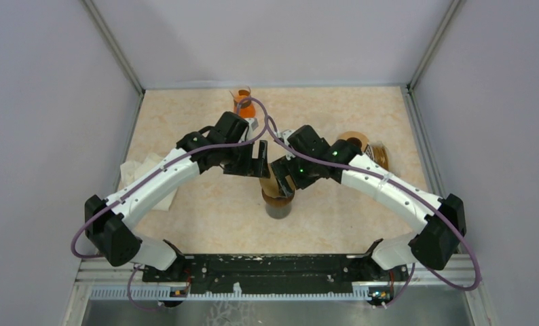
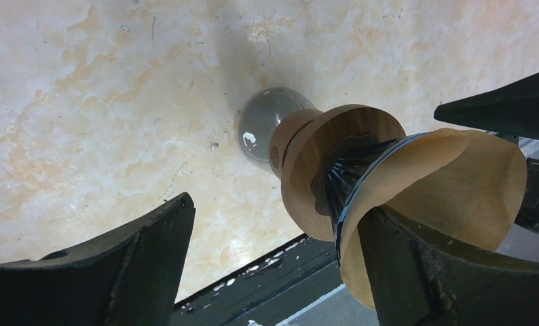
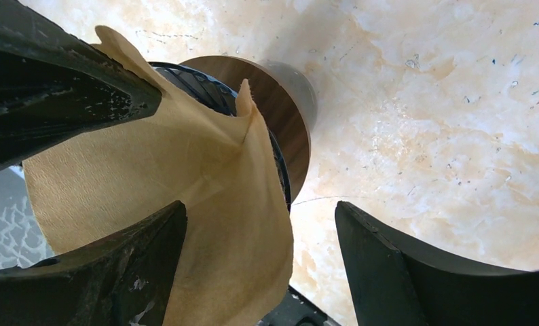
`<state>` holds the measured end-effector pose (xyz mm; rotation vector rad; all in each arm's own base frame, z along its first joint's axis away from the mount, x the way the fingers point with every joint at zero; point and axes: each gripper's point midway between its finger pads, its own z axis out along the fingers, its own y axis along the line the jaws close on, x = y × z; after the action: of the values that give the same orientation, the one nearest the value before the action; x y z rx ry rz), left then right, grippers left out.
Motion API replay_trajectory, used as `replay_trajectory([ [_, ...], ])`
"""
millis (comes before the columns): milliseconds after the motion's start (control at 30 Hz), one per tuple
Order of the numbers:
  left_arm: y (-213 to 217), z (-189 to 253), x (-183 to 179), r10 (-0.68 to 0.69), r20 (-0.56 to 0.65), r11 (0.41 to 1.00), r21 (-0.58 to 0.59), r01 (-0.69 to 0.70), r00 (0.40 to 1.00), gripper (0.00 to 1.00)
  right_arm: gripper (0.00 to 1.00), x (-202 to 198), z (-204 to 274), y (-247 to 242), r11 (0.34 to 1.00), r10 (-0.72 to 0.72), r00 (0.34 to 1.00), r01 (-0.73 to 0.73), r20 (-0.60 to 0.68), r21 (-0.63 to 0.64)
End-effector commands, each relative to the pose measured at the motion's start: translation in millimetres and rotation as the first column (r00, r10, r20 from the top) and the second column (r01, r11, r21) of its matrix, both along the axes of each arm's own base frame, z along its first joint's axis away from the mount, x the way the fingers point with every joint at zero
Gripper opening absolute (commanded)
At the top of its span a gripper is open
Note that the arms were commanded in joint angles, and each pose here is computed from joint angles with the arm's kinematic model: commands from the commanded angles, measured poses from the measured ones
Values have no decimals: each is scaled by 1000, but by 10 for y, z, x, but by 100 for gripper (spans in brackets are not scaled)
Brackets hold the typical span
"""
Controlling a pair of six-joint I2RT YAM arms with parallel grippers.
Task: Place the coffee filter in the dripper
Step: Place the coffee filter in the coffee dripper.
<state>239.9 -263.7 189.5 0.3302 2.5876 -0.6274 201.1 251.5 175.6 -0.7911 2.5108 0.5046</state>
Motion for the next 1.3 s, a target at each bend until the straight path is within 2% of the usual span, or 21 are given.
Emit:
replay_trajectory([
  [0, 2, -36, 27, 0, 5, 1000, 18, 0, 1000, 93, 81, 40, 132, 3, 1000, 26, 999, -26, 47, -4],
  [400, -9, -14, 24, 2, 4, 1000, 9, -2, 1000, 93, 82, 76, 263, 45, 999, 26, 996, -29, 81, 32],
  [967, -36, 196, 15, -4, 56, 999, -53, 7, 998, 98, 86, 219, 706, 34, 984, -99, 972, 64, 212, 168],
  [1267, -52, 465, 29, 12, 170, 987, -160, 15, 985, 99, 87, 231, 898, -35, 963, -155, 945, 80, 289, 256],
])
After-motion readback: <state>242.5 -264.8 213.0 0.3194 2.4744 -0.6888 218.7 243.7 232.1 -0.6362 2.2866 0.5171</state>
